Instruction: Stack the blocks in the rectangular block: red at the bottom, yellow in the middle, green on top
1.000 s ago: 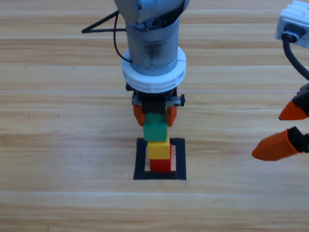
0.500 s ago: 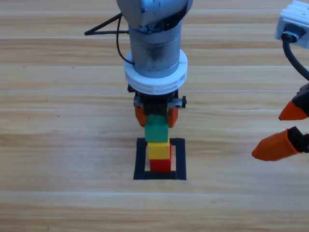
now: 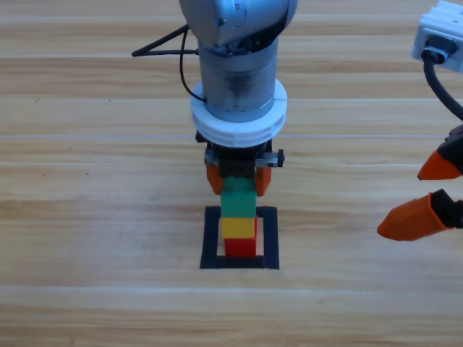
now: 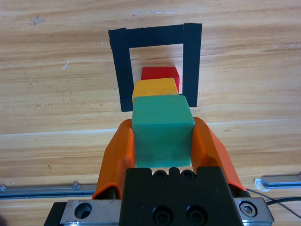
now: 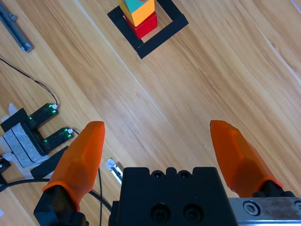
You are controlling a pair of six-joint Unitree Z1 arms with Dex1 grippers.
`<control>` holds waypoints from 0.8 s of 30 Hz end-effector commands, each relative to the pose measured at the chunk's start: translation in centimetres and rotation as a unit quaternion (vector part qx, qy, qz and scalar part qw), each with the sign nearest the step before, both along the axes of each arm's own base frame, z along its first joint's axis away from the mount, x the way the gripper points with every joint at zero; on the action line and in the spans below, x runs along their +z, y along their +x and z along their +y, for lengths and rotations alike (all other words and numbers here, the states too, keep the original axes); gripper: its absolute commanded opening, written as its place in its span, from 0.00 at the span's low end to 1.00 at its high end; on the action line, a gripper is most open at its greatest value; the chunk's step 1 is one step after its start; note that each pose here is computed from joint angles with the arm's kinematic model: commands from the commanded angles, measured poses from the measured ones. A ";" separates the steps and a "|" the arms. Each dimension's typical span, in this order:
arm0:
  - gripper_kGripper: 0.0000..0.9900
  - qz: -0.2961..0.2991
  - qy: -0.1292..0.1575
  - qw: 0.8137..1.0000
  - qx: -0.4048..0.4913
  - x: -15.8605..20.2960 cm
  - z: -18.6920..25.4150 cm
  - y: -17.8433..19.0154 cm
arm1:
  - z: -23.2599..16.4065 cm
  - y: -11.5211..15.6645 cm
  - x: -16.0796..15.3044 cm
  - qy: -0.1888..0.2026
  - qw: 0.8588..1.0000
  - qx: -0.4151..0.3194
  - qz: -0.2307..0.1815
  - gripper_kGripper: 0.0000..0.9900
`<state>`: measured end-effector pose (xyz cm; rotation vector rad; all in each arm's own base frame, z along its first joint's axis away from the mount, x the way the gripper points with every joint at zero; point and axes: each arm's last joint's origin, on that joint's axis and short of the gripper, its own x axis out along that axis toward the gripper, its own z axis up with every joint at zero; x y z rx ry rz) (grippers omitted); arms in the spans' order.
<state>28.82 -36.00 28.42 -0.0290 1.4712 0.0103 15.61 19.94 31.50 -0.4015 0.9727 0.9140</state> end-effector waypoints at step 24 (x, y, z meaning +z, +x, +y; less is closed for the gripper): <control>1.00 -0.084 -0.031 0.996 -0.003 7.1 1.8 -3.9 | 0.4 1.2 -2.0 -0.029 0.999 -0.007 0.022 1.00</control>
